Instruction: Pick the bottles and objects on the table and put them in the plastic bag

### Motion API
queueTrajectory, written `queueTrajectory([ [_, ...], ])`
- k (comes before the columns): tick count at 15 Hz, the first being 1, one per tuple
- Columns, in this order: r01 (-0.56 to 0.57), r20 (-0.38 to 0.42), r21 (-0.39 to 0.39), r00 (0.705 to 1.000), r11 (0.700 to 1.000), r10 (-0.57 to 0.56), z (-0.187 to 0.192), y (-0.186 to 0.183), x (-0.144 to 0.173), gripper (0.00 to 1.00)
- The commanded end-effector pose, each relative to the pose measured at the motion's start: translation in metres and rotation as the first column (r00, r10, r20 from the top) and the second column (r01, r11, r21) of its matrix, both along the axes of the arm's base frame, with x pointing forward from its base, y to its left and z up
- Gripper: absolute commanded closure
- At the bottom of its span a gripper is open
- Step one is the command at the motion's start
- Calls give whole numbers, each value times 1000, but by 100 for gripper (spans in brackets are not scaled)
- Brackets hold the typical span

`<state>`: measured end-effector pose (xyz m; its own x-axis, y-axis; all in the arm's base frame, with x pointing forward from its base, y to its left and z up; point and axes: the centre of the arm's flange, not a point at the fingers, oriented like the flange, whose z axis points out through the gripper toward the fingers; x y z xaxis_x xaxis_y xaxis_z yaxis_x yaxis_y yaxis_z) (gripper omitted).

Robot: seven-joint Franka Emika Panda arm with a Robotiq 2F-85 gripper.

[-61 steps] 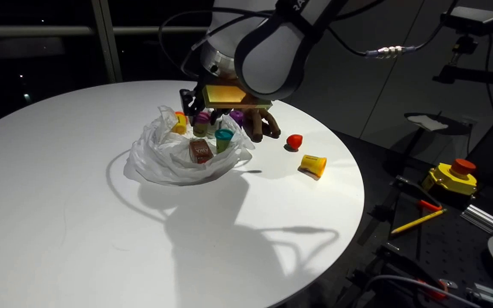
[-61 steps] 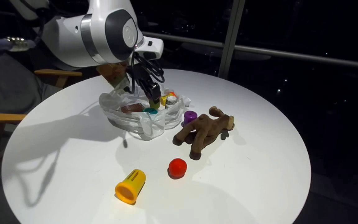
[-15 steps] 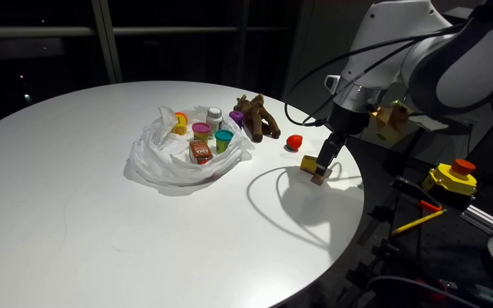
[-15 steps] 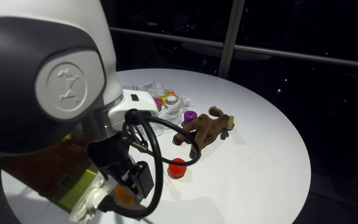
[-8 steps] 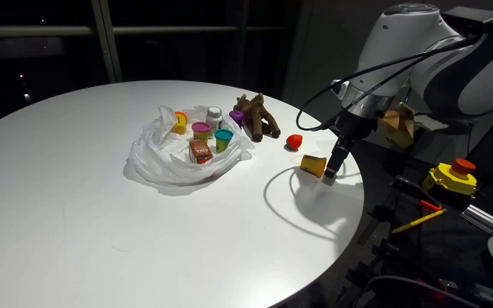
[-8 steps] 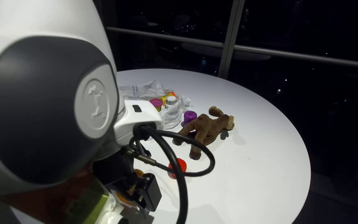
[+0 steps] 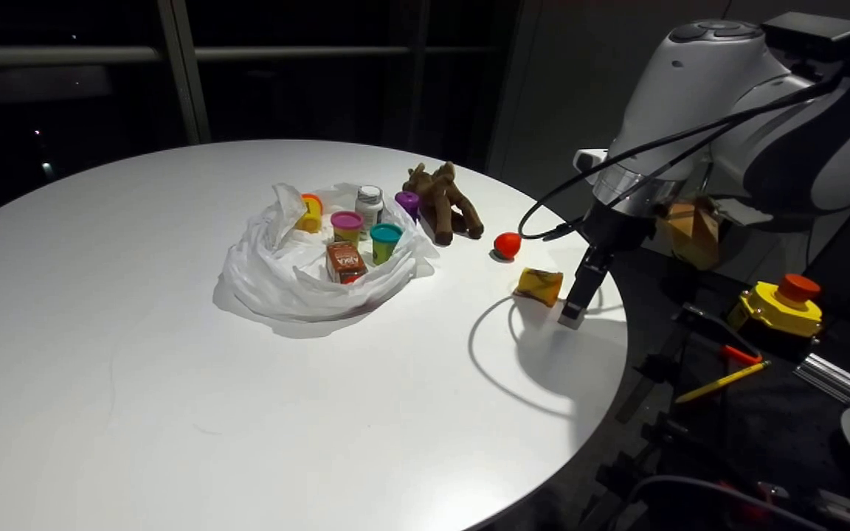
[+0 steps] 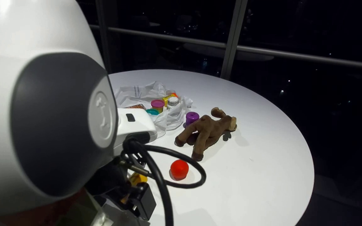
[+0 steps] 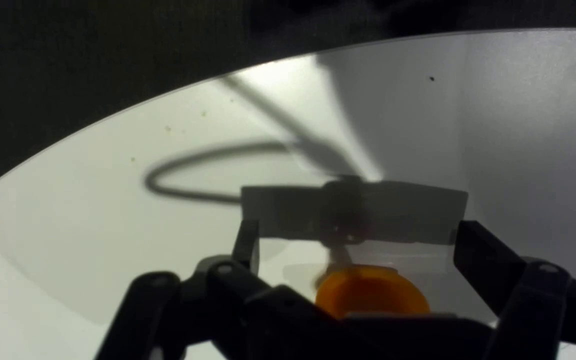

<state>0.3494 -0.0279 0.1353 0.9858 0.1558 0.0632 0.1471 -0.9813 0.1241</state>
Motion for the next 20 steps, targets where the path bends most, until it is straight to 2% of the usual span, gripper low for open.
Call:
queueTrajectory([
  [1,21,60,36,998,999,-23,-7,13,-11,0],
  [5,34,107,57,993,998,-40,-2,20,-2,0],
  [6,34,113,55,993,998,-41,-1,21,-1,21],
  [8,34,127,50,991,998,-40,-1,21,3,33],
  [11,31,141,34,989,999,-35,-1,19,5,62],
  [13,29,149,22,988,999,-31,2,17,5,76],
  [17,81,144,-6,986,997,-79,13,21,18,77],
  [20,231,106,-21,968,973,-227,25,48,48,77],
])
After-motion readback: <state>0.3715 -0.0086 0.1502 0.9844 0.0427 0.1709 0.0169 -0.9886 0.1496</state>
